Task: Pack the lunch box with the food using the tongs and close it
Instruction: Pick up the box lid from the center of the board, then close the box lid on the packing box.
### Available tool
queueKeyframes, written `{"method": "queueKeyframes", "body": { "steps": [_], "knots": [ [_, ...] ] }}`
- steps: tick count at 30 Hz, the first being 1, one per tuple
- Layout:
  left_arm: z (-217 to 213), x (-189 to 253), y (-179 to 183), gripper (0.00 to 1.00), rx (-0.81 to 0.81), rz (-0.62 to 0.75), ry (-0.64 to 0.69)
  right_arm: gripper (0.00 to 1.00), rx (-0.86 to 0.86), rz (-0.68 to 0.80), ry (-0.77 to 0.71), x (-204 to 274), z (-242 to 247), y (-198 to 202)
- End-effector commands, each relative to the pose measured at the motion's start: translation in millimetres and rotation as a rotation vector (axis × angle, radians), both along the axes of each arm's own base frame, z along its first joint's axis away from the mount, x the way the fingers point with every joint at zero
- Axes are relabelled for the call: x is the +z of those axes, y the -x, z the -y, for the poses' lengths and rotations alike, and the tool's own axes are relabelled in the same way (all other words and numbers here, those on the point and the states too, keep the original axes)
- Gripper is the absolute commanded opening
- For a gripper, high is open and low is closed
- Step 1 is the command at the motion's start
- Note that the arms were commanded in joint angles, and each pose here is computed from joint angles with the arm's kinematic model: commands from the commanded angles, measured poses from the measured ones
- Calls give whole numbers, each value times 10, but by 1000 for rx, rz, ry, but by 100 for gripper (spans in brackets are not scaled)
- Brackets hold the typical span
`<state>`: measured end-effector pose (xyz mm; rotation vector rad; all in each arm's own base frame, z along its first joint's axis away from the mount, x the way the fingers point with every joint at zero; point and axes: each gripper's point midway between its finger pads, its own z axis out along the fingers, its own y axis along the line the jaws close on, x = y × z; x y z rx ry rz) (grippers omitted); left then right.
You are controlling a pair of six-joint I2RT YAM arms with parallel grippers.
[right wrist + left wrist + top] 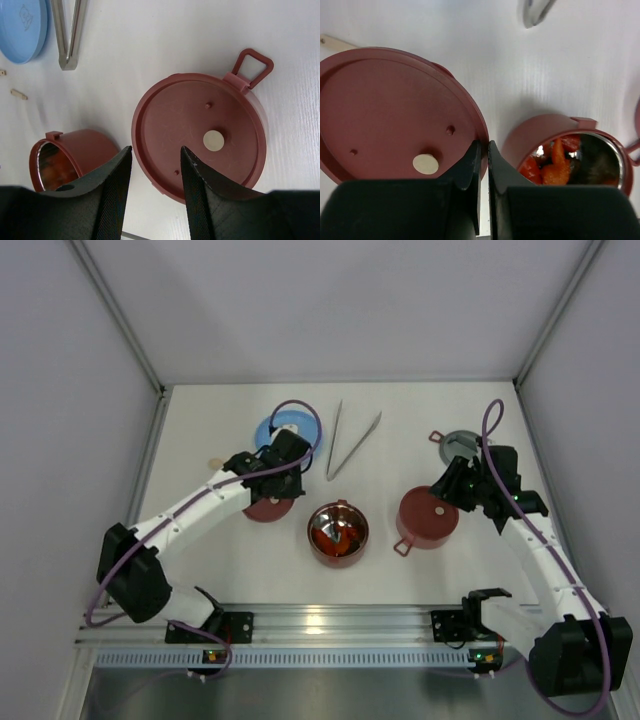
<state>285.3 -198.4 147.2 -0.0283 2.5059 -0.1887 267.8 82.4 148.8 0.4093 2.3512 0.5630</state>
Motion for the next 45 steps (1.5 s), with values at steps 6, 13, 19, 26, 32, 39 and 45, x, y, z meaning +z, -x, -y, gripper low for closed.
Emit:
{"method": "queueKeyframes", "body": {
  "steps": [6, 13, 19, 26, 32, 39, 45],
  "knots": [
    [780, 197, 342, 0, -244, -3, -86, 43, 9, 61, 2, 142, -24, -50],
    [1348, 111, 684, 0, -384, -22, -99, 43, 9, 58, 7, 130, -17, -40],
    [1654, -85, 924, 0, -459, -63, -110, 43, 9, 56, 7, 123, -17, -41],
    [1705, -195, 1045, 0, -473, -100, -104, 43, 8, 51, 9, 95, -11, -29],
    [1763, -229, 1130, 0, -494, -112, -94, 43, 7, 48, 8, 81, -13, -26],
    [1786, -275, 1173, 0, -496, -125, -91, 43, 7, 45, 12, 56, -6, -13],
    [1750, -356, 1164, 8, -484, -129, -113, 43, 8, 45, 11, 50, -8, -9]
  ]
}}
